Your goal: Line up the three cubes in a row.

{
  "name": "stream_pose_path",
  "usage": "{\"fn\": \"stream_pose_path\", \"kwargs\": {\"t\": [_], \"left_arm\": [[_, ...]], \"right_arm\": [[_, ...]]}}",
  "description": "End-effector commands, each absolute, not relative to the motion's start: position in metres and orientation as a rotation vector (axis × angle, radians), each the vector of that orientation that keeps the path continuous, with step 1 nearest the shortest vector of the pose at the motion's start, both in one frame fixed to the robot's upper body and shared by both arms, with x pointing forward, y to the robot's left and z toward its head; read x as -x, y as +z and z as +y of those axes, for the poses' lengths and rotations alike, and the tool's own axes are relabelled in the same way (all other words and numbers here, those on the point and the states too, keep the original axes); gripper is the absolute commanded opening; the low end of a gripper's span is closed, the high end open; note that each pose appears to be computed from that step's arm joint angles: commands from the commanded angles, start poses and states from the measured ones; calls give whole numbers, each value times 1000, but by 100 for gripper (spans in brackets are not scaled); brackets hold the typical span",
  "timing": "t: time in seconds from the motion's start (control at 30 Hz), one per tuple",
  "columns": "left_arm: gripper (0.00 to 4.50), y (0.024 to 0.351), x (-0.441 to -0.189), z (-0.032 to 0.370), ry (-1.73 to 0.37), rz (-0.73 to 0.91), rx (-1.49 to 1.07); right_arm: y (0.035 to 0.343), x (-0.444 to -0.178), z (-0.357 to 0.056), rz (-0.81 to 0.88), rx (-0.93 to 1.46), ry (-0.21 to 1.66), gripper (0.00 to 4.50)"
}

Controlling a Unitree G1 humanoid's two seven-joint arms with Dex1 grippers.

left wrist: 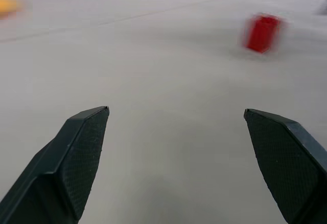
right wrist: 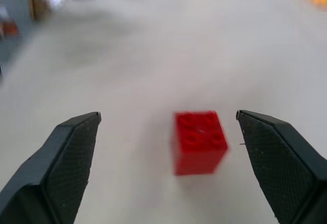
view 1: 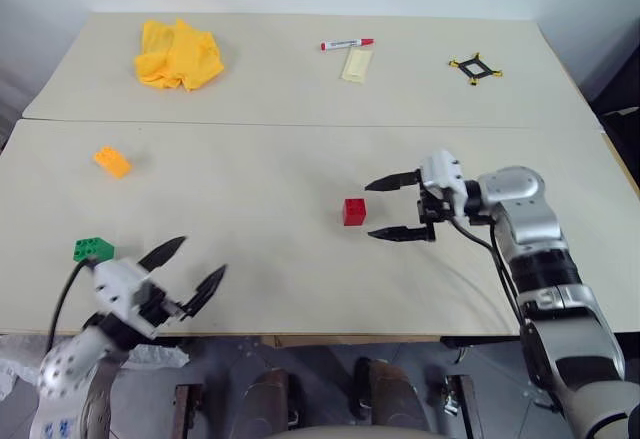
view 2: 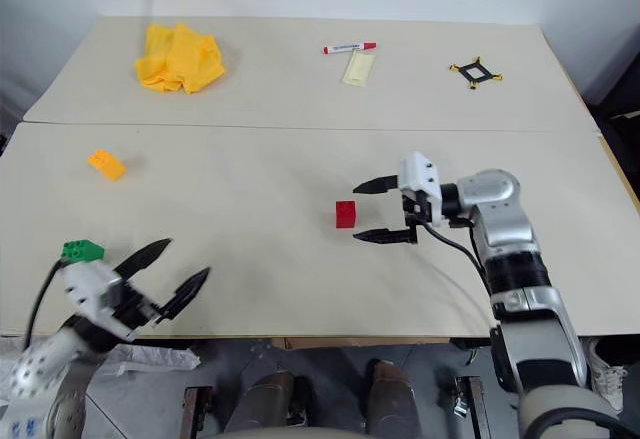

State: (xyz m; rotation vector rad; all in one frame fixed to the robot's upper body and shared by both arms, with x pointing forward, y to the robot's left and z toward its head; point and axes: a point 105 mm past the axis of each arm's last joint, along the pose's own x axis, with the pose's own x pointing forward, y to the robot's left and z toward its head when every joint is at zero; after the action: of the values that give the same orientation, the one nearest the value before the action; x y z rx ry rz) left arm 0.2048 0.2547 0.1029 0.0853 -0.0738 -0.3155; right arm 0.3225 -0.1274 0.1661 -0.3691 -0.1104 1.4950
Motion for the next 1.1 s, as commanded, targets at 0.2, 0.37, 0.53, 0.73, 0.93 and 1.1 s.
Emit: {"fn": "stream_pose_path", "kwargs": {"t": [0.2,0.37,0.53,0.73,0.93,1.1], "left_arm": [[450,74,-118,343,310,-56,37],[450,78,-113,352,366,-92,58],[450,117,-151,341,285,-201,32],[450,184,-222,342,184,-169,-56],[450,203,-301,363,104,22,-85],[450,197,-347,381,47,111,-129]], "right_arm": [[172,-273,-121,-245,234,1565,446],[168,-271,-119,-252,218,1525,446],[174,-280,-119,-279,166,1453,446],[193,-290,-123,-353,54,1326,446],[197,-290,-121,-369,54,1289,446],[200,-289,-122,-385,63,1257,446]]}}
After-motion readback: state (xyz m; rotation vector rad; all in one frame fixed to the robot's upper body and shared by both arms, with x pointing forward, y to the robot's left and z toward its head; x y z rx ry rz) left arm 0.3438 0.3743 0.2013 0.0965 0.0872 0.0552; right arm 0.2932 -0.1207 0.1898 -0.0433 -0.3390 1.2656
